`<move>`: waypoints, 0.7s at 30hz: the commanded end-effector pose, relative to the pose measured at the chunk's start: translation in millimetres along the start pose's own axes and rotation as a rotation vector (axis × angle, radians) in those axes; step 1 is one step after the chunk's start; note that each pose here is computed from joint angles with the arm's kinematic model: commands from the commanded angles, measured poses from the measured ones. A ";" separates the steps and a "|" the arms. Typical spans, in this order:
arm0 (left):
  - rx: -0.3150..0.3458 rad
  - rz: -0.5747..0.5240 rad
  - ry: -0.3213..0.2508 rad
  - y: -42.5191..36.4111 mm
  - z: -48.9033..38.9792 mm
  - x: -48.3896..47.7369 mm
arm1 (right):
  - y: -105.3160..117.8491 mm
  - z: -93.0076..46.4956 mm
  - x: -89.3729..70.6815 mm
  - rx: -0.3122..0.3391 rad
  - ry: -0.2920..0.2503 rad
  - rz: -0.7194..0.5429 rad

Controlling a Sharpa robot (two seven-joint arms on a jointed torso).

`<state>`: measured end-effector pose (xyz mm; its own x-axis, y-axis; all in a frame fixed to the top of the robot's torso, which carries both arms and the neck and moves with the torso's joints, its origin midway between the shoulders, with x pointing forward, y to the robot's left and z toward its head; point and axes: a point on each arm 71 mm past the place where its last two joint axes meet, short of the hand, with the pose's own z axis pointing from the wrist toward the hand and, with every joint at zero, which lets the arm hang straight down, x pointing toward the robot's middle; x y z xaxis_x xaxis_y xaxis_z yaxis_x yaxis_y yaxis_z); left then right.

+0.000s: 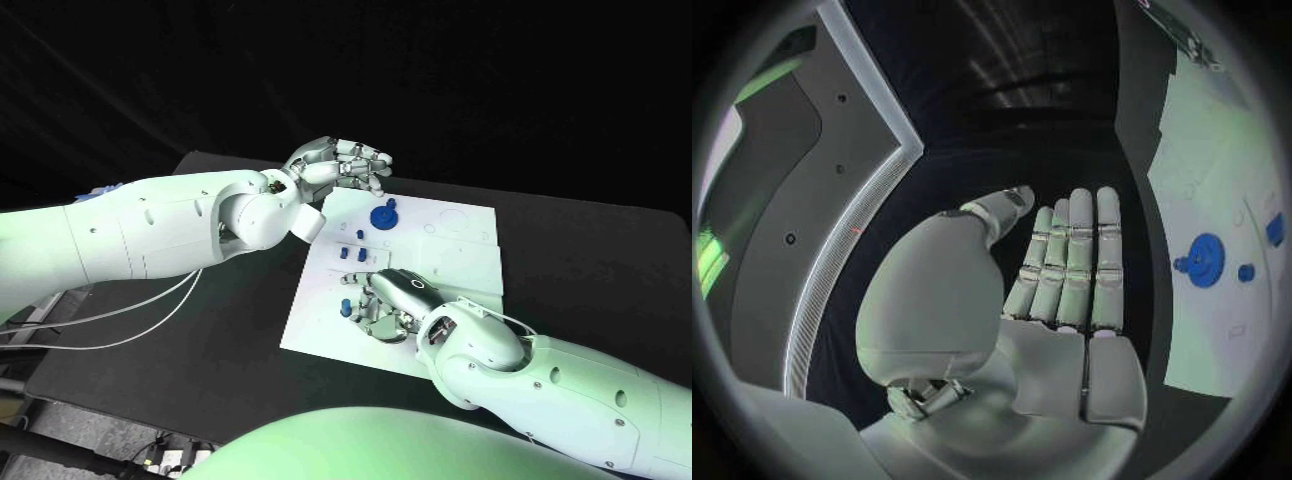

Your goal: Assemble the parts on the task board

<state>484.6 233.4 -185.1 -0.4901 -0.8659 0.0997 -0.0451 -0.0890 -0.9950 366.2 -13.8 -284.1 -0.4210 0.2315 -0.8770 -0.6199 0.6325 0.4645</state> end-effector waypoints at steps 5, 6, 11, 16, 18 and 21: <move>0.001 -0.005 0.024 -0.3 0.6 2.5 | -2.0 -12.8 -13.9 -0.075 -0.122 0.075; 0.001 -0.005 0.024 -0.3 0.7 2.5 | -2.9 -15.7 -17.1 -0.096 -0.136 0.097; 0.000 -0.003 0.020 -0.1 0.0 0.8 | -14.5 -31.3 -41.7 -0.144 -0.192 0.223; -0.004 0.002 0.008 1.3 -1.1 -3.7 | -37.9 -52.8 -76.7 -0.107 -0.201 0.362; -0.005 0.004 0.005 1.8 -1.3 -4.7 | -45.8 -61.9 -86.8 -0.089 -0.203 0.394; -0.007 0.005 0.001 2.7 -1.7 -6.1 | -61.3 -77.5 -101.3 -0.031 -0.205 0.433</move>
<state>486.3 240.4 -189.1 -0.4785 -0.8732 0.0928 -0.0535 -0.0765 -0.9956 396.3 -130.4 -214.8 -0.4245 0.5531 -0.7169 -0.5196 0.4996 0.6931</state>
